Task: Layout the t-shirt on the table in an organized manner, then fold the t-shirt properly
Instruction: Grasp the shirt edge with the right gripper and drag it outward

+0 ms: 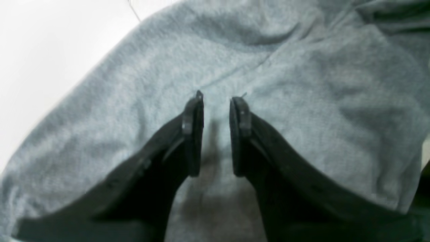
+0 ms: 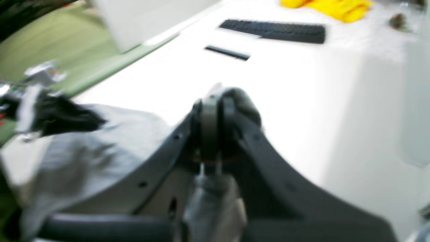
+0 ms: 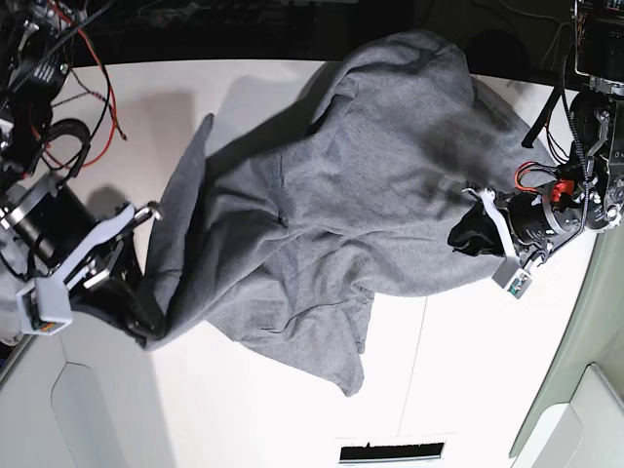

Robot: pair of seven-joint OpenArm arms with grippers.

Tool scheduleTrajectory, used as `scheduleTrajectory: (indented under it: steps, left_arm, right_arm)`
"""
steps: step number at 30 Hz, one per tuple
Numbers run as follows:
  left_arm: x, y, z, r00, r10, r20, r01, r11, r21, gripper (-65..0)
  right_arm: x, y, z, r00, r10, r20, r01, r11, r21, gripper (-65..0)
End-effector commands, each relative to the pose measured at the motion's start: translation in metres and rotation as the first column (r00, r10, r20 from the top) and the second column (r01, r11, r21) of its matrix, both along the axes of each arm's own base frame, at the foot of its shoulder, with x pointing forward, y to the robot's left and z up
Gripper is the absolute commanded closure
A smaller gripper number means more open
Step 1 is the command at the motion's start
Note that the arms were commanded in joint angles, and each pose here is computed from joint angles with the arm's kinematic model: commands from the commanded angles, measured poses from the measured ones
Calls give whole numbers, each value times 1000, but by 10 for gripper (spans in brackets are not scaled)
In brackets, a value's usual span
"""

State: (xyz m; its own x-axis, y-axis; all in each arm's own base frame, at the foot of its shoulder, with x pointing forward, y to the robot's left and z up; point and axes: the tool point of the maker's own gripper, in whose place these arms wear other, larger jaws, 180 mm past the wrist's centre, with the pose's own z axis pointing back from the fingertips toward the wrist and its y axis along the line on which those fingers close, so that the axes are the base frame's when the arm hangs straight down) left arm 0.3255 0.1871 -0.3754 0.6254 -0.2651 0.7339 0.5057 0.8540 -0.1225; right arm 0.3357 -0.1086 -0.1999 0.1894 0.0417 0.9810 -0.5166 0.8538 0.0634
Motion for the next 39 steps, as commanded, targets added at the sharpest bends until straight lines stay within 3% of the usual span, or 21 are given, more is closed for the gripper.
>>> scheduleTrajectory:
  steps: [1,8,14,17,19,25,29,31,33,38,39]
  left_arm:
    - [11,2,16,999,0,55,1,1000,-13,-166]
    - [11,-3,17,998,2,61,0,999,-36,-166]
    - [11,-14,16,998,4,62,0,997,-75,-166]
    - [11,-18,16,998,5,61,0,996,-86,-166]
    - [11,-20,16,998,4,61,1,996,-90,-166]
    - [10,-13,11,999,-1,51,3,999,-39,-166]
    - [9,-10,11,999,-2,48,3,1000,-30,-166]
    - [6,-10,8,999,-3,36,4,1000,-30,-166]
    - [0,-10,2,1000,-1,20,2,999,-32,-166]
    - [-21,-3,-20,999,32,-39,-33,999,-5,-158]
    - [-25,-1,-24,998,45,-49,-45,999,1,-132]
  right_arm:
    - [14,-8,9,999,-25,36,25,1000,2,0]
    - [64,-64,-61,972,-160,-173,147,985,-86,0]
    - [64,-117,-82,933,-284,-221,268,958,-102,0]
    - [58,-134,-90,906,-328,-269,308,945,-113,-256]
    - [51,-142,-97,882,-345,-321,327,939,-111,-350]
    - [4,-164,-133,819,-382,-429,392,917,-67,-349]
    - [-35,-149,-167,797,-348,-494,393,919,-14,-340]
    - [-43,-139,-175,804,-340,-488,393,920,6,-228]
    - [-41,-129,-178,820,-329,-468,376,927,7,-10]
    - [-15,-103,-177,865,-295,-406,274,955,-112,0]
    - [-11,-97,-181,867,-283,-409,247,959,-141,0]
